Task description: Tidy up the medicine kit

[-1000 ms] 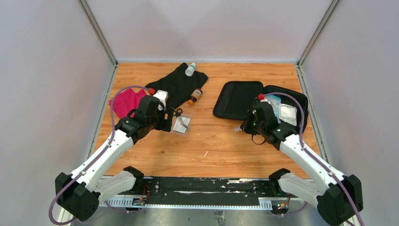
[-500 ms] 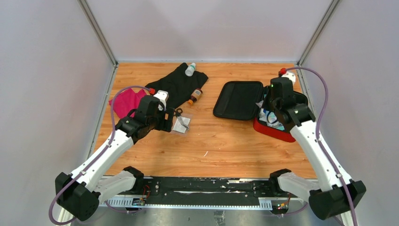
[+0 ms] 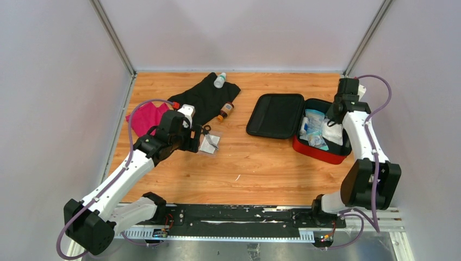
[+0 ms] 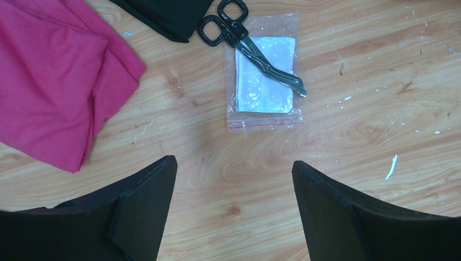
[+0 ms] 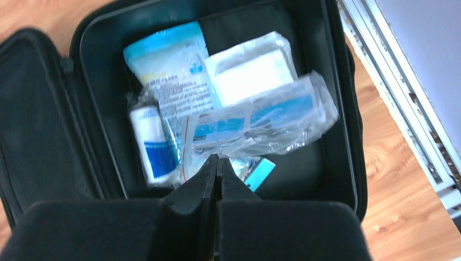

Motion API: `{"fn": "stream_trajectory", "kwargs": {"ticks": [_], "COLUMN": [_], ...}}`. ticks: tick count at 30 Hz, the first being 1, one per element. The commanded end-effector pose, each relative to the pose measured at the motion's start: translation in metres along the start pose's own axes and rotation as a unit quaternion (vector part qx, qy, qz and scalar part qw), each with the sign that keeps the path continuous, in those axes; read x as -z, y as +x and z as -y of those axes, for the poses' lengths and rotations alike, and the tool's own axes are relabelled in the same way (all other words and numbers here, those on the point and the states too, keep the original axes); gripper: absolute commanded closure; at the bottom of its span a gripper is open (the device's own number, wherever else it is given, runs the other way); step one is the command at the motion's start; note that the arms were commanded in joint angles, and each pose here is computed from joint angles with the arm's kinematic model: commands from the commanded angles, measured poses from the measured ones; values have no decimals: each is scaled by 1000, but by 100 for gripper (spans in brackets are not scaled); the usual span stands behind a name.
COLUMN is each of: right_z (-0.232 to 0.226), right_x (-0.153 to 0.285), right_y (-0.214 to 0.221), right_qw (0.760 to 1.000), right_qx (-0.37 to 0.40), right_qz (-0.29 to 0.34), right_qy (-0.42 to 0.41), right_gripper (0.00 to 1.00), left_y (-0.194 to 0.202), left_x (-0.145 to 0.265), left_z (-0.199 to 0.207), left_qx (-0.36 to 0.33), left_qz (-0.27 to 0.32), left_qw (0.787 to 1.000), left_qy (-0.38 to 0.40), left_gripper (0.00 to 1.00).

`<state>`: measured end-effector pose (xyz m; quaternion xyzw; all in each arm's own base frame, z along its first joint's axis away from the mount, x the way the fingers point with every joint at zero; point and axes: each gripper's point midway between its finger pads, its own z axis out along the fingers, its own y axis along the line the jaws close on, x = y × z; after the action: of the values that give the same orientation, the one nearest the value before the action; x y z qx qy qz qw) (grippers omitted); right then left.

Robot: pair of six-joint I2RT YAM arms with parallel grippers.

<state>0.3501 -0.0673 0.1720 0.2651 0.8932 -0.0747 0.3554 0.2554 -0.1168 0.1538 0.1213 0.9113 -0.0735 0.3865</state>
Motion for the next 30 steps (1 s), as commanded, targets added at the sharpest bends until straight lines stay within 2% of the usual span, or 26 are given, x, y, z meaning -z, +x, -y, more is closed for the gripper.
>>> {"fn": "stream_trajectory", "kwargs": {"ticks": [1,3,4,8,11,14,19,23,30], "right_z": [7,14,16,23,30,28,9,-18,-49], "right_x": [-16,-24,-28,-39,-34,-21,12,39,79], "right_y": [-31,-22,-14,27,39,33,14,15,51], "right_qw": [998,998,998,997,997,998,996,988,966], "right_qx": [-50,-57,-58,-61,-65,-62,-51,-34,-25], "right_qz": [28,17,6,-39,-42,-26,5,8,-33], "right_qy": [-15,-4,-2,6,12,-3,-73,-152,-256], "right_gripper": [100,98,93,69,57,48,46,46,45], "left_y": [2,1,2,1,3,3,3,2,-5], "left_x": [-2,-2,-2,-3,-4,-4,-4,-4,-5], "left_z": [0,0,0,-1,-1,0,-1,-1,7], "left_qx": [-5,-5,-5,-5,-4,-4,-4,-3,1], "left_qz": [-2,-1,-1,-2,-6,-7,-7,-4,-1], "left_qw": [1000,1000,1000,1000,1000,1000,1000,1000,1000], "left_qy": [4,3,2,1,0,1,-2,-1,18], "left_gripper": [16,16,16,16,16,16,15,15,15]}}
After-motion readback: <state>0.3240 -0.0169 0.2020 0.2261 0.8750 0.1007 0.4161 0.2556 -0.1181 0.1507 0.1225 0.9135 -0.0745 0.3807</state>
